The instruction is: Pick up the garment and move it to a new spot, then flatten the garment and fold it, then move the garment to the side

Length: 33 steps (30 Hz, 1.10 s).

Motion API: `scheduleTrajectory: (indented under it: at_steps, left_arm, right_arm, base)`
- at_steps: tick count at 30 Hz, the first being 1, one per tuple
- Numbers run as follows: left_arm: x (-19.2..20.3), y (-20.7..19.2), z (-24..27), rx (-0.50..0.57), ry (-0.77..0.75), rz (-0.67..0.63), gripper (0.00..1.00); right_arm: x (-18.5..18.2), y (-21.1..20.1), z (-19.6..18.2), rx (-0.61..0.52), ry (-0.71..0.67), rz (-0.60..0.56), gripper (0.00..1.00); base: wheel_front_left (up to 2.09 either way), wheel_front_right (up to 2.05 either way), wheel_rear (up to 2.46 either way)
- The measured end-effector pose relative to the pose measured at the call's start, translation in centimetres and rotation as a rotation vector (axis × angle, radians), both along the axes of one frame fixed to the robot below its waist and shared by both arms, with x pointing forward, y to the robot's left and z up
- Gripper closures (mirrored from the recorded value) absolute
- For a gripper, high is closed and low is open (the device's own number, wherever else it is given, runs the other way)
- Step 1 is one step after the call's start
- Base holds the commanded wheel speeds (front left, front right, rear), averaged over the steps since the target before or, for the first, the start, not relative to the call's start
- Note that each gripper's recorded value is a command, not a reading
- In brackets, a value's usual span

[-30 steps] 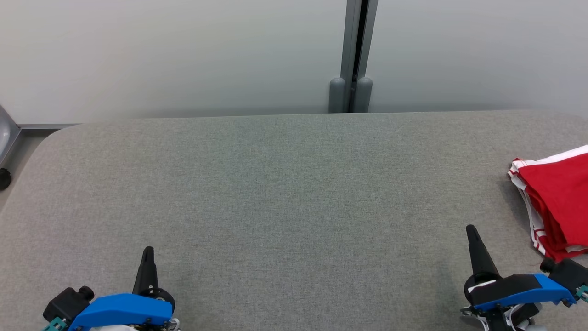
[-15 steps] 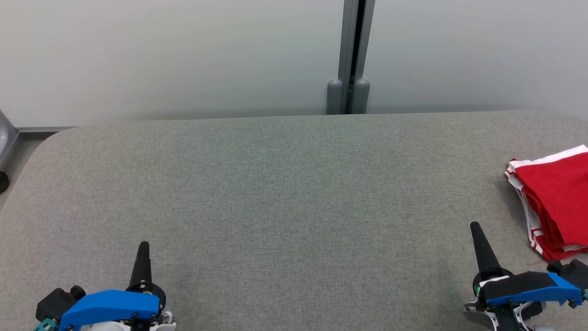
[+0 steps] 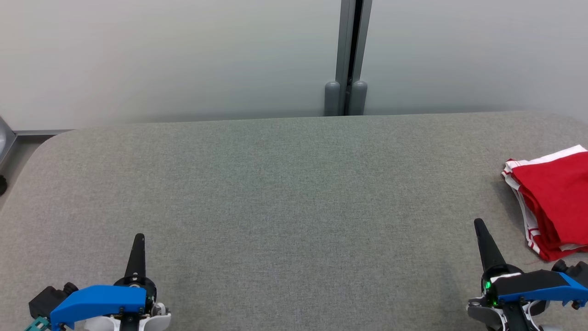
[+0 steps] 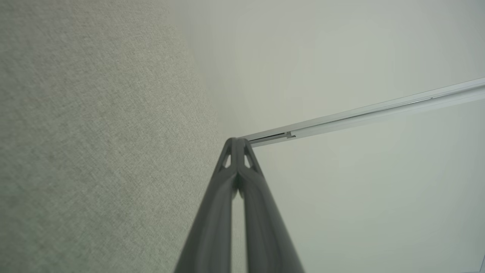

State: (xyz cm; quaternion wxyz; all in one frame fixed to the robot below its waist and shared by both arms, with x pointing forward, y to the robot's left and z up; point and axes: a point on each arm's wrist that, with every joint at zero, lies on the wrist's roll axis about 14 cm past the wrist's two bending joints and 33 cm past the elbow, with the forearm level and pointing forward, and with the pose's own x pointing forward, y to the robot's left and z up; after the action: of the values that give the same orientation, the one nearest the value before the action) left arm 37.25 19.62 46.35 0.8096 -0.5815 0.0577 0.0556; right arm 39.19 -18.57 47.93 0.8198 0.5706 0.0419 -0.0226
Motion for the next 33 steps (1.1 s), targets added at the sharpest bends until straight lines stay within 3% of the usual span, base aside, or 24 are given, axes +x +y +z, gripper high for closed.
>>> scheduleTrajectory:
  at_steps: [33]
  left_arm:
    - [1.1,0.2,2.7,-0.237,-0.101,0.006,1.0]
  right_arm:
    - [-0.2,-1.0,1.8,0.259,-0.057,-0.023,1.0]
  base:
    - [0.0,0.0,0.0]
